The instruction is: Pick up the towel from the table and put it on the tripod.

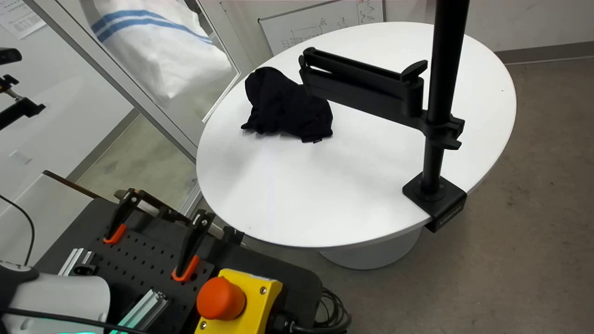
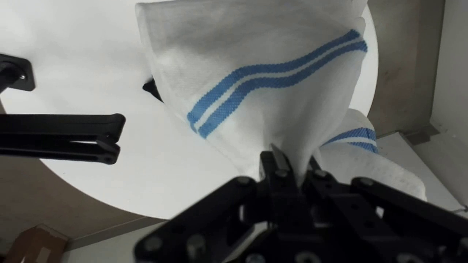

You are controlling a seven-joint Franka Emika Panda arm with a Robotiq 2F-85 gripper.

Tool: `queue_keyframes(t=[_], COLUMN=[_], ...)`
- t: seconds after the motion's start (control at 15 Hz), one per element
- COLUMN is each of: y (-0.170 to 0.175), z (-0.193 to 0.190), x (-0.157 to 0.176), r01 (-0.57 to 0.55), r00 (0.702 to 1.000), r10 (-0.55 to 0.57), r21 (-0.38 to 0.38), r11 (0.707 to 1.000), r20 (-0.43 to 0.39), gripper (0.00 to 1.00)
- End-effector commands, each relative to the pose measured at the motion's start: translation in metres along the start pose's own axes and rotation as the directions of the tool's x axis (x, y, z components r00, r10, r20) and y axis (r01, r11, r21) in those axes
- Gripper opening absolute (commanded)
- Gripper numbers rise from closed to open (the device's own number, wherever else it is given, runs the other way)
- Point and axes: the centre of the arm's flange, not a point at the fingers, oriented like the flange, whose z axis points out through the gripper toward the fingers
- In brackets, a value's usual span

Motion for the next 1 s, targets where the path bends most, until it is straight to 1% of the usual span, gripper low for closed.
queue_keyframes(t=[0.0, 0.13, 0.4, 0.6, 0.93], y=[0.033, 0.056, 0.106, 0.138, 0.183], z=[-0.033, -0.039, -0.044, -0.046, -0.049], x=[0.008, 0.019, 0.038, 0.048, 0.068], r01=[-0.091, -0.167, -0.325, -0.430, -0.570], r00=[0.995, 0.985, 0.945, 0.902, 0.821], r10=[0.090, 0.163, 0.317, 0.418, 0.548], r21=[-0.030, -0.062, -0.118, -0.147, -0.202], r11=[0.995, 0.984, 0.938, 0.891, 0.796], r20=[-0.046, -0.058, -0.078, -0.104, -0.157], gripper=[0.01, 0.01, 0.01, 0.01, 0.01])
